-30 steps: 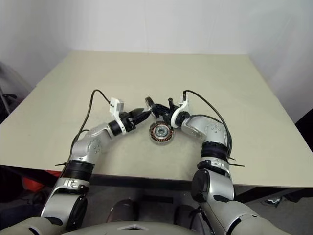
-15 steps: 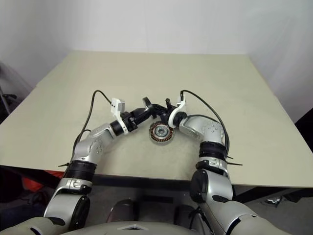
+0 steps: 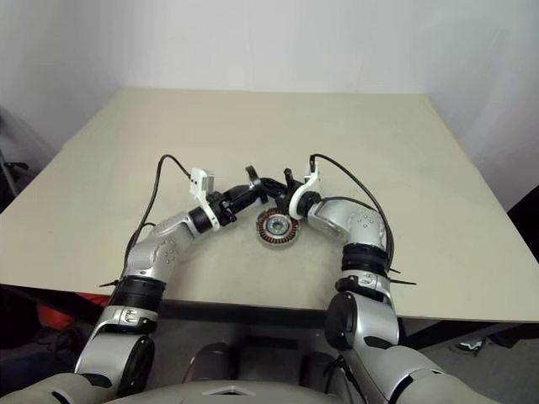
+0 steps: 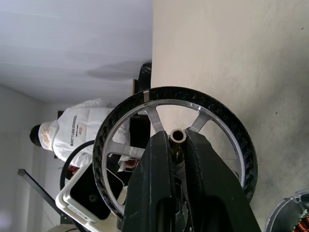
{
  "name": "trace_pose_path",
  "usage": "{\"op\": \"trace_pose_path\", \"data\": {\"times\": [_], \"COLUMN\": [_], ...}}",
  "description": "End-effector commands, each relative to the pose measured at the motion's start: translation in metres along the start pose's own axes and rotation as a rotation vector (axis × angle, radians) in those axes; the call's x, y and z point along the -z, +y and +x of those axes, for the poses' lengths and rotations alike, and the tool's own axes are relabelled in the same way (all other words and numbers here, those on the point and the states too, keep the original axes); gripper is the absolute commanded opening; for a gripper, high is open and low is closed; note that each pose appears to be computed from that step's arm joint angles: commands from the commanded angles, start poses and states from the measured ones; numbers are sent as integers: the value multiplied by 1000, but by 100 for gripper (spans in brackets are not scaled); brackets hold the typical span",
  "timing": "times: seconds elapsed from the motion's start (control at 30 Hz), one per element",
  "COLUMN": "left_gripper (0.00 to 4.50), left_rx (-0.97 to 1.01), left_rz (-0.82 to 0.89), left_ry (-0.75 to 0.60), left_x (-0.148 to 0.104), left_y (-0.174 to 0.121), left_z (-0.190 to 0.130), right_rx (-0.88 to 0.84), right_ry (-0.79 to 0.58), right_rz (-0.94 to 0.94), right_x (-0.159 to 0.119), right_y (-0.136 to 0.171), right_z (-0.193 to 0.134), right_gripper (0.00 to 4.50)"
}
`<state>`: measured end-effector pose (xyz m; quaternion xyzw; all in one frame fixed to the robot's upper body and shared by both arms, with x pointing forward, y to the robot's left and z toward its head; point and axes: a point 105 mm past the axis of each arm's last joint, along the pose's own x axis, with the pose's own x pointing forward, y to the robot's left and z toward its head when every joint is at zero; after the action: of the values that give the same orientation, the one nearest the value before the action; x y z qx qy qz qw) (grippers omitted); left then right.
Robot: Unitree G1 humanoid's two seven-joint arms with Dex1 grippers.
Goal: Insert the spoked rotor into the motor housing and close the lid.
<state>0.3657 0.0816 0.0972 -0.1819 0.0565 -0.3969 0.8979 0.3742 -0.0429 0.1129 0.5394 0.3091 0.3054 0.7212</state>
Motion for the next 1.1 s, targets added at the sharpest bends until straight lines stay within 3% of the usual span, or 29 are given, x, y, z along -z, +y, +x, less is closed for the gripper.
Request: {"op": "trace_pose_path", "data": {"times": [0.03, 0.6, 0.7, 1.1], "left_gripper": [245, 245, 166, 166], "left_rx": [-20, -17, -26, -32], "left_rz": [31, 36, 36, 35], "left_ry": [-42, -39, -34, -20], "left_x": [-17, -18, -17, -14], "left_y": [6, 7, 8, 10], "left_z": [-5, -7, -6, -7], "right_rx": [-43, -37, -38, -34], "right_ry": [6, -7, -9, -21], "right_rz": [-26, -29, -31, -38], "right_x": [-2, -4, -4, -6], "right_y": [14, 12, 12, 11], "right_z": [0, 1, 0, 0], "right_gripper": [0, 0, 0, 0]}}
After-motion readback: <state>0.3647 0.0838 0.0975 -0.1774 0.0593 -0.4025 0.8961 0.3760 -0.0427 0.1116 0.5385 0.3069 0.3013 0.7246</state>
